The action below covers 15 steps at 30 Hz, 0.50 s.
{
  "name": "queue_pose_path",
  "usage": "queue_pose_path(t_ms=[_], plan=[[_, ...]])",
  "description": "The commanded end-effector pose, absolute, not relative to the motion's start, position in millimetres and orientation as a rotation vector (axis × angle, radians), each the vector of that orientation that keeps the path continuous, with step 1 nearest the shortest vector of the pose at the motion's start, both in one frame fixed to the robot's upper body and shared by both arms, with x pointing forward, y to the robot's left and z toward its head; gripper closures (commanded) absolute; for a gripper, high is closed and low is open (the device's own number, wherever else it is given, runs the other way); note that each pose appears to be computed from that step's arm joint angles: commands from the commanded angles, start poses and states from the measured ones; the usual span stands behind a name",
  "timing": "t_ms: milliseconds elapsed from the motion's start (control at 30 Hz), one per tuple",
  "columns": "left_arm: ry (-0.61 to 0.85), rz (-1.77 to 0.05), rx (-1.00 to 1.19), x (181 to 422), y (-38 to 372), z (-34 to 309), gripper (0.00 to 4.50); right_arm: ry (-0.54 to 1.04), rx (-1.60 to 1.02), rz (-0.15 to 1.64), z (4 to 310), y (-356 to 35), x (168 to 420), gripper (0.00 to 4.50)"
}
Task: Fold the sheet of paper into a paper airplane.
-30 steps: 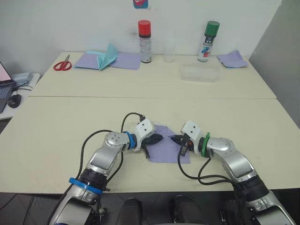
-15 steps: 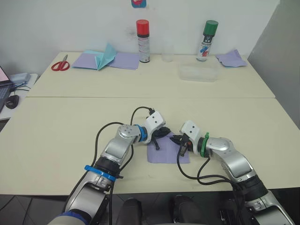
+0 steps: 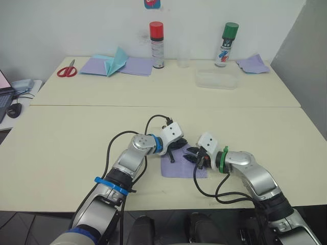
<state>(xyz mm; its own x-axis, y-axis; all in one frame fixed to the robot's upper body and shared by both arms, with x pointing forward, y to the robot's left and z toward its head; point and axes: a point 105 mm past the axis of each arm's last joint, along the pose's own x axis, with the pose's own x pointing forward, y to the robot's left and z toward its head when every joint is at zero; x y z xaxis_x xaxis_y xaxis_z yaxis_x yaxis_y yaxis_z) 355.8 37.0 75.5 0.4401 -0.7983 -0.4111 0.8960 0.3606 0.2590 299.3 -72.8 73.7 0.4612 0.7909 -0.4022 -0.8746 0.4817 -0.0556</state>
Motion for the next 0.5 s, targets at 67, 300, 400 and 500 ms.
queue_pose_path(t_ms=[67, 300, 400, 500], plan=[[0.308, -1.103, 0.515, 351.8, 45.1, 56.0, 4.5, 0.299, -0.19, 1.082, 106.2, -80.7, 292.1, 2.58], [0.306, -1.108, 0.515, 351.1, 44.5, 55.8, 4.5, 0.24, -0.149, 0.906, 119.7, -92.5, 326.1, 3.53], [0.306, -1.114, 0.515, 350.4, 43.6, 55.9, 4.5, 0.258, -0.162, 0.878, 108.7, -88.3, 332.5, 4.47], [0.308, -1.119, 0.517, 350.0, 43.9, 55.9, 4.5, 0.282, -0.189, 0.872, 95.6, -86.0, 332.2, 4.47]])
